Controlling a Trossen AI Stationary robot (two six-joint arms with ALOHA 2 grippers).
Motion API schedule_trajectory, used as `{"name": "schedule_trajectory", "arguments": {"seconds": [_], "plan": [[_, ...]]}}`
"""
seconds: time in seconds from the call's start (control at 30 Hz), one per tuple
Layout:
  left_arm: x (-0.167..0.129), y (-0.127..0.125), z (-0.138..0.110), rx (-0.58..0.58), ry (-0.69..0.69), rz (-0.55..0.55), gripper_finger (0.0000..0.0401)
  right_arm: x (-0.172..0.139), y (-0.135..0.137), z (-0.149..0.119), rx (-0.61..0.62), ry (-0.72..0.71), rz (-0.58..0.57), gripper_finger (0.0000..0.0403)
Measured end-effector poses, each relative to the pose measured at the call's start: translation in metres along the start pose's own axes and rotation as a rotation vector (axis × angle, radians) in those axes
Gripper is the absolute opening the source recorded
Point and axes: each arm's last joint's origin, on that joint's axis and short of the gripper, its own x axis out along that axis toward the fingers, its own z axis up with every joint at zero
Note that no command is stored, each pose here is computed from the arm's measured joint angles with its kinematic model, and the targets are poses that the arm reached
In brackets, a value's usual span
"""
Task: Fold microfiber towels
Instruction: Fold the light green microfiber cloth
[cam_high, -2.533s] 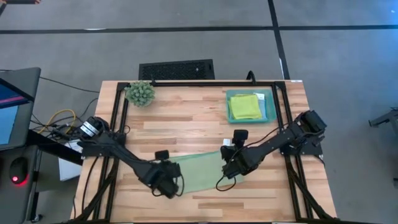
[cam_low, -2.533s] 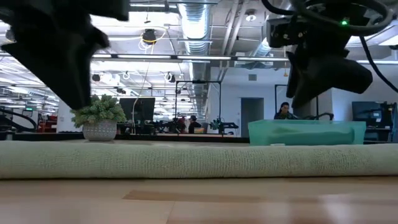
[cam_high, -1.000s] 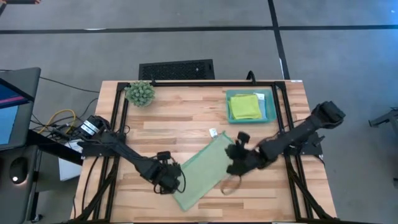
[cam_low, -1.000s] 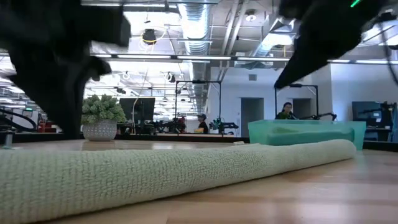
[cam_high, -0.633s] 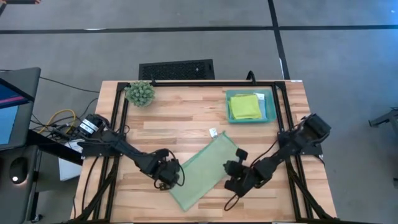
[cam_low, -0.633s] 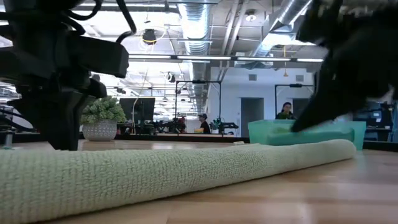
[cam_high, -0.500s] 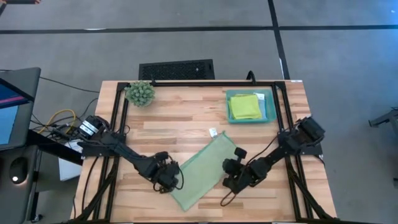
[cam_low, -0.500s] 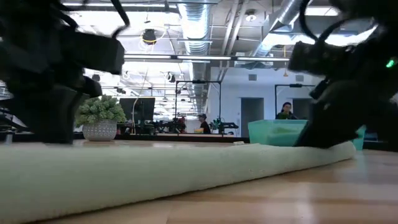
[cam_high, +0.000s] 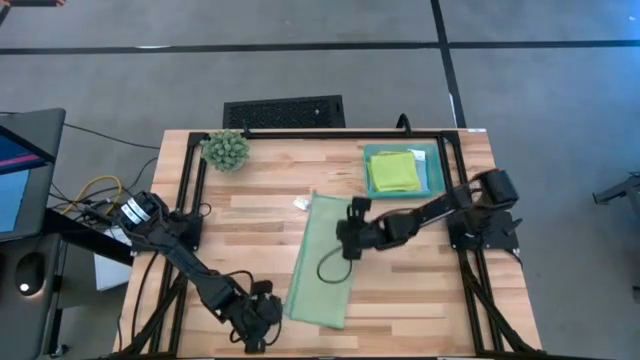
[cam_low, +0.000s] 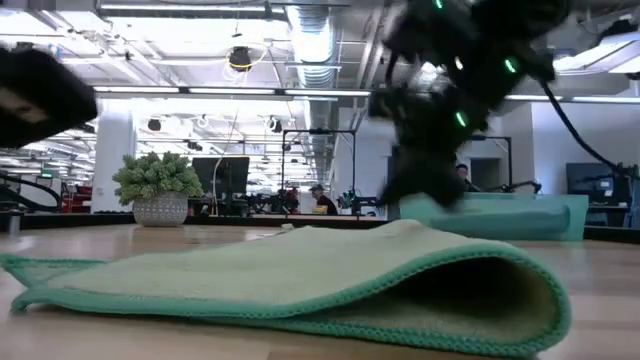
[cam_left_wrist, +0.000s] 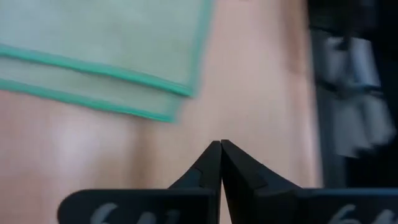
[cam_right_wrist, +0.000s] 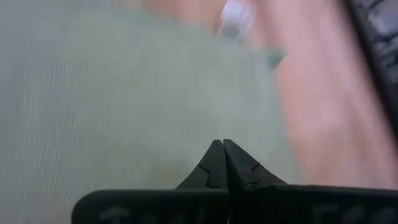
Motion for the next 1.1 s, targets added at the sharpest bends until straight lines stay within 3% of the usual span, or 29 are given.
{"name": "schedule_trajectory", "arguments": {"seconds": [0.13,0.23,0.33,0.43,0.63,0.77,0.97,1.1], "plan": [[-0.003,0.012,0.005,0.051,-0.038,0.134,0.0,-0.033,-0.019,0.018,0.019,-0.106,0.049,0.0001],[0.002,0.027,0.014,0.074,-0.051,0.175,0.0,-0.062,-0.02,0.02,0.162,-0.15,0.176,0.0001],[0.009,0.045,0.026,0.104,-0.056,0.188,0.0,-0.081,0.003,0.01,0.285,-0.167,0.292,0.0001],[0.017,0.057,0.038,0.11,-0.054,0.111,0.0,-0.086,0.038,-0.011,0.328,-0.18,0.295,0.0001],[0.04,0.071,0.04,0.093,0.006,0.034,0.0,-0.067,0.082,-0.032,0.404,-0.187,0.29,0.0001],[0.056,0.067,0.038,0.074,-0.006,-0.031,0.0,-0.047,0.091,-0.033,0.409,-0.163,0.307,0.0001],[0.061,0.051,0.041,0.04,-0.075,-0.081,0.0,-0.02,0.069,-0.038,0.356,-0.014,0.262,0.0001],[0.051,0.039,0.059,0.128,-0.107,-0.055,0.0,-0.011,0.04,-0.035,0.262,0.011,0.222,0.0001]]}}
